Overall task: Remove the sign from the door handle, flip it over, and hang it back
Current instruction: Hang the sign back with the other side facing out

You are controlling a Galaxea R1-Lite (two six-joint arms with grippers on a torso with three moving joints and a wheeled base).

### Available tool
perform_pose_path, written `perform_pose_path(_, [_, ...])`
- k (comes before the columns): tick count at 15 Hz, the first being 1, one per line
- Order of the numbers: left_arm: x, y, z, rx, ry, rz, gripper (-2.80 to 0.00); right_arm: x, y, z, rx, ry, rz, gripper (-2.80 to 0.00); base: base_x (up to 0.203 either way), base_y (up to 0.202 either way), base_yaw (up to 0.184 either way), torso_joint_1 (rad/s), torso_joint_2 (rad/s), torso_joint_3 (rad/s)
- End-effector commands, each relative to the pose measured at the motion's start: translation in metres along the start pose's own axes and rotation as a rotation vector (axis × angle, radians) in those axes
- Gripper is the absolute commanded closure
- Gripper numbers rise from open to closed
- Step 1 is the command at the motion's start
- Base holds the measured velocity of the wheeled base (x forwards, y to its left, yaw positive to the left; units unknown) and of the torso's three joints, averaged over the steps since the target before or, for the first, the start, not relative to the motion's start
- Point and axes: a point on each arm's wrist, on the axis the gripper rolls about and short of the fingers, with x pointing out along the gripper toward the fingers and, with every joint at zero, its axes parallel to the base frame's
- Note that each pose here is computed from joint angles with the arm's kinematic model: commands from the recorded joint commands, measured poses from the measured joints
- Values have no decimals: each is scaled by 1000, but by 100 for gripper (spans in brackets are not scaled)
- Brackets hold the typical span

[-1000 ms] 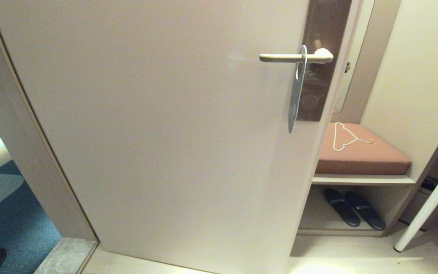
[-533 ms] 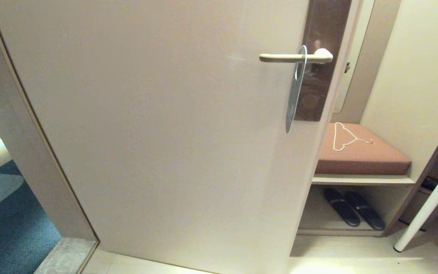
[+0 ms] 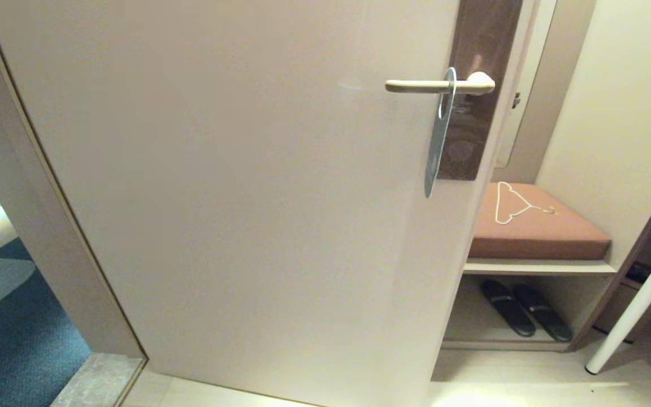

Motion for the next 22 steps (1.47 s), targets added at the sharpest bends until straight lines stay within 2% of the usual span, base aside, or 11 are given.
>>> perform_pose_path(1, [0,0,0,-1,-2,0,0,0,0,0,0,0,1,0,0,0,0,0,0,0])
perform_pose_path(5, [0,0,0,-2,-2,1,0,0,0,0,-12,0,2,0,0,0,0,0,0,0])
perform_pose_path(7, [0,0,0,-3,-2,0,0,1,0,1,48,-18,-17,0,0,0,0,0,0,0])
perform_pose_path(10, [0,0,0,-3,-2,0,0,0,0,6,-16,-63,0,0,0,0,0,0,0,0])
perform_pose_path(11, [0,0,0,-3,-2,1,0,-4,1,16,-18,-93,53,0,0,0,0,0,0,0])
perform_pose_path(12, [0,0,0,-3,-2,2,0,-9,3,28,-19,-112,120,0,0,0,0,0,0,0])
perform_pose_path(14, [0,0,0,-3,-2,0,0,-10,4,58,-24,-92,173,0,0,0,0,0,0,0])
perform_pose_path(18, [0,0,0,-3,-2,0,0,14,3,146,-38,-66,199,0,0,0,0,0,0,0])
perform_pose_path(22, [0,0,0,-3,-1,0,0,59,2,235,-60,-103,207,0,0,0,0,0,0,0])
